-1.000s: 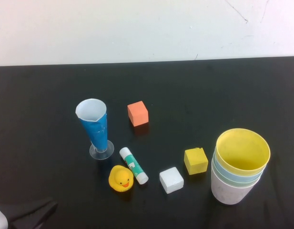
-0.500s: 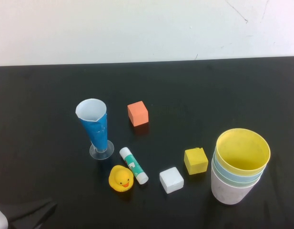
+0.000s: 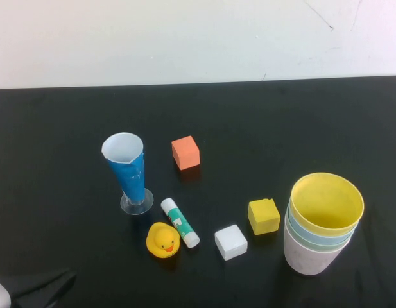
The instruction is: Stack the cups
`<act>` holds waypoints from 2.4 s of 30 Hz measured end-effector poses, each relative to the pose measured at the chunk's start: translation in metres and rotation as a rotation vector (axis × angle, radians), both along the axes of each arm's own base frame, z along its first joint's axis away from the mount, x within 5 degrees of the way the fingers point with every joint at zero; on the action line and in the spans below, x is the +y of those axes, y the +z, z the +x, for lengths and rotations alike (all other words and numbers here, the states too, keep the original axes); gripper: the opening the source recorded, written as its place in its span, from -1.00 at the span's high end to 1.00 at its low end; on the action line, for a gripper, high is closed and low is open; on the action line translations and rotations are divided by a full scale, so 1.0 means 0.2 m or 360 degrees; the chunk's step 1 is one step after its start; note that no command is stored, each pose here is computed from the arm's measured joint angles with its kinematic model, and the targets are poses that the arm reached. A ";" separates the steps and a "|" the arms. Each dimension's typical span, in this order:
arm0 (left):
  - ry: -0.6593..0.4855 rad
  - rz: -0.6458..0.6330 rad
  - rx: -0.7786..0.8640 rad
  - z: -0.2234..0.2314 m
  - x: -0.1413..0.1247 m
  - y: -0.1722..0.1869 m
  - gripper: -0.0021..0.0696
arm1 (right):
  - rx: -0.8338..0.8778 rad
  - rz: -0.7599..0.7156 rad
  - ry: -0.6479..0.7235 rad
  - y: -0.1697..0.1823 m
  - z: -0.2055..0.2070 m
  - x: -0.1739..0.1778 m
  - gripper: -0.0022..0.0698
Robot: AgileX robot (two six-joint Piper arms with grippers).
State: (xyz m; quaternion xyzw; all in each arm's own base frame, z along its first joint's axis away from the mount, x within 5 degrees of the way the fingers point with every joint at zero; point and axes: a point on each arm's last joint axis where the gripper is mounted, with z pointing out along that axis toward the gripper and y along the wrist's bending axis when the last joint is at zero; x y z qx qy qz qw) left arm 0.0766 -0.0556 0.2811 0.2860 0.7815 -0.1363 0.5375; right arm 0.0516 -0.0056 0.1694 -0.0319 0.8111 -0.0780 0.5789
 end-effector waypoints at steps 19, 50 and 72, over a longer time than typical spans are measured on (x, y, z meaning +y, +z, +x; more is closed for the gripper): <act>0.0203 -0.0017 0.0131 0.00 0.06 -0.16 0.94 | -0.0004 0.0000 0.0000 0.00 0.00 0.00 0.66; 0.1098 -0.0400 -0.0106 -0.11 0.28 -0.52 0.94 | -0.0003 -0.0001 0.0000 0.00 0.00 0.00 0.66; 0.1086 -0.0366 -0.0110 -0.12 0.28 -0.52 0.94 | -0.0003 -0.0001 0.0000 0.00 0.00 0.00 0.66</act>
